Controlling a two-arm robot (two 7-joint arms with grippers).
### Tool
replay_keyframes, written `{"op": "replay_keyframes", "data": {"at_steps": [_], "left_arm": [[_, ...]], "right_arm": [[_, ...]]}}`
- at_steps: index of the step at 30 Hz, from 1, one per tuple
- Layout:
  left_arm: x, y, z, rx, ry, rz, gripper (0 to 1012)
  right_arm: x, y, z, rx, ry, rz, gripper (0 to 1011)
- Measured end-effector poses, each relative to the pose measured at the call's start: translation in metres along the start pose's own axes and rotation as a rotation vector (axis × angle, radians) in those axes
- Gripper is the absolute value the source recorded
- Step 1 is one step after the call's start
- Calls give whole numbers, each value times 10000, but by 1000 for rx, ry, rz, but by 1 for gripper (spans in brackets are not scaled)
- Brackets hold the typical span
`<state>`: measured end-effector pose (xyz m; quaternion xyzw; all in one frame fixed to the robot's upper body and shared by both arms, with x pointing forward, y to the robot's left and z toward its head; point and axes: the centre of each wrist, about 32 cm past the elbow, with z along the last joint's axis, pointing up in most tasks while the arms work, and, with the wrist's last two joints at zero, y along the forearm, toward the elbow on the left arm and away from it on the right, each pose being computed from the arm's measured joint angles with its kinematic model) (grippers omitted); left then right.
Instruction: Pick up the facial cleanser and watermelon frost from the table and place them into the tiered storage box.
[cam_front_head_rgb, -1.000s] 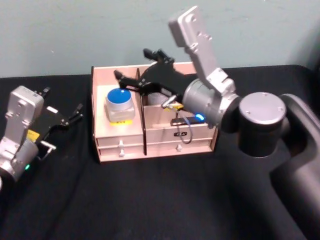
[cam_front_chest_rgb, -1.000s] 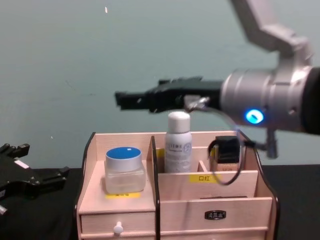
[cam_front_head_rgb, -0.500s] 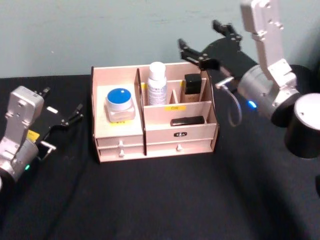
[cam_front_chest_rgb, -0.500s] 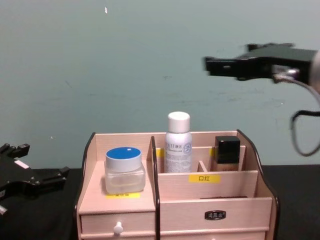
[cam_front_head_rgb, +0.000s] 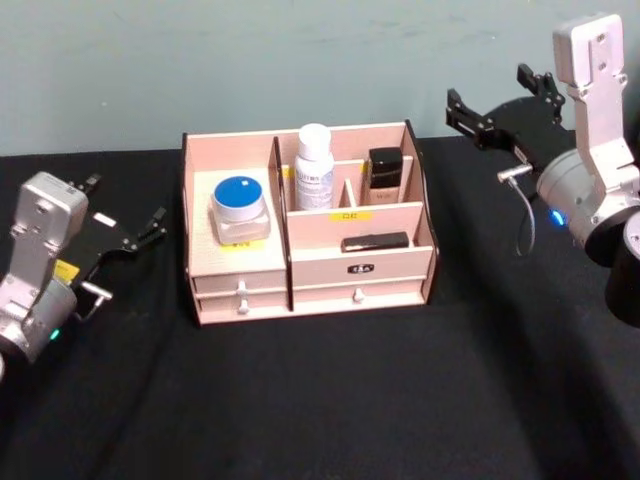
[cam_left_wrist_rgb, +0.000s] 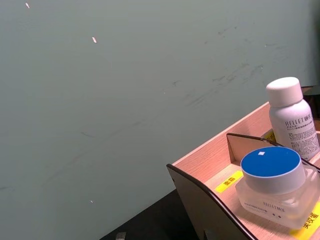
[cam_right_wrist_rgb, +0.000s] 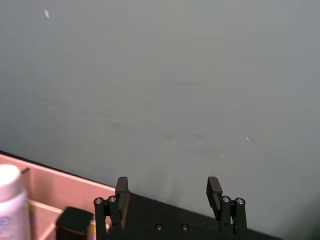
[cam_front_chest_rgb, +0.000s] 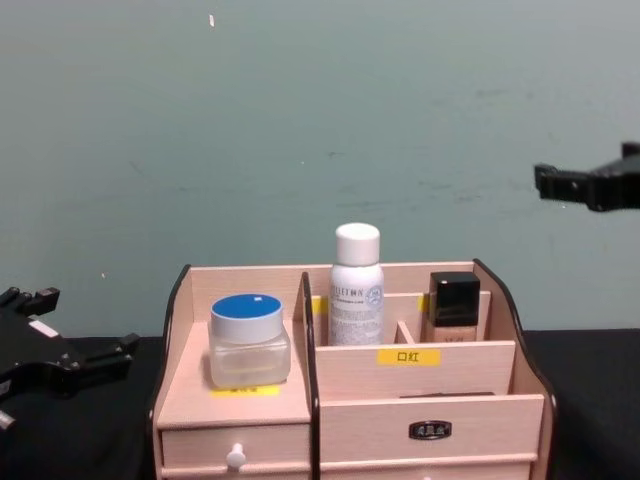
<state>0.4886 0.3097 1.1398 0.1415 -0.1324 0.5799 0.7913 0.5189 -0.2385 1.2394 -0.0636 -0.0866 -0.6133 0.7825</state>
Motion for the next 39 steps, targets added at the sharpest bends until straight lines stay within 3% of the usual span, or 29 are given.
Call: {"op": "replay_keyframes", "data": {"at_steps": [9,39], "left_arm": [[0,0,0,0,0,0,1010],[0,0,0,0,0,0,1010]], "right_arm": [[32,39,-181,-57,17,-16,1002],[29,38,-146,-47,12,-14,1003]]}}
